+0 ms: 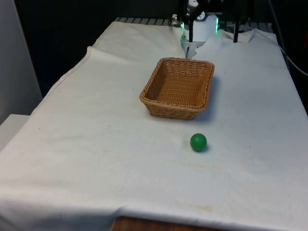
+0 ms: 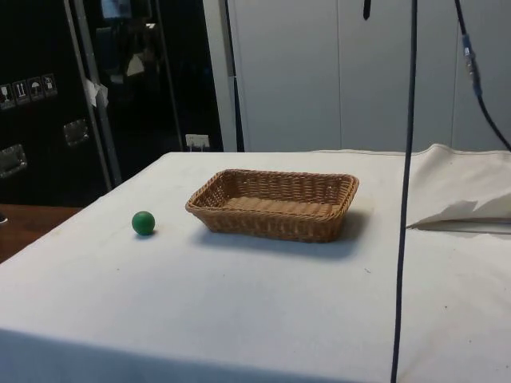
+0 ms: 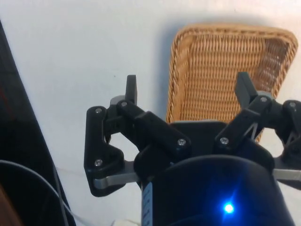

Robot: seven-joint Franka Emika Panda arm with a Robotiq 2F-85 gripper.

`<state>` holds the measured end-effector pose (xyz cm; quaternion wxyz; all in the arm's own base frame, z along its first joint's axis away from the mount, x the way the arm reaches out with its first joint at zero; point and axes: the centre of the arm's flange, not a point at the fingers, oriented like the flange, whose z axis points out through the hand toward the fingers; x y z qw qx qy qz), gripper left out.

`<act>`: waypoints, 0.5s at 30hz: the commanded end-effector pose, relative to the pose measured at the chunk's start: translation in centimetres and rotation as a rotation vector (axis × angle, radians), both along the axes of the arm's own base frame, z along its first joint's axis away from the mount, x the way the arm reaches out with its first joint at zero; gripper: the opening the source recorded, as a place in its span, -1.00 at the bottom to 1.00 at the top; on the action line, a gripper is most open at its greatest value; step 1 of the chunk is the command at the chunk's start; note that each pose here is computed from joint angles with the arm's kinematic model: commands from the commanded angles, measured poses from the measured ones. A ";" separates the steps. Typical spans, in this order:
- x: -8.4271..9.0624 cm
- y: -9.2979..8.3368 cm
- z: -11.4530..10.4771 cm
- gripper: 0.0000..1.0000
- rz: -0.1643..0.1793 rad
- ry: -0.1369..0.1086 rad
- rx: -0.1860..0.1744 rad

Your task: Pick up the ball and place it into the basket.

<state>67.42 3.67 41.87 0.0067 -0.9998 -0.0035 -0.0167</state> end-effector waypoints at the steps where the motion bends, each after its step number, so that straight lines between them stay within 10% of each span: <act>1: 0.4 0.1 -0.3 1.00 0.002 -0.012 0.012; 15: 1.2 0.3 -3.2 1.00 0.011 -0.040 0.007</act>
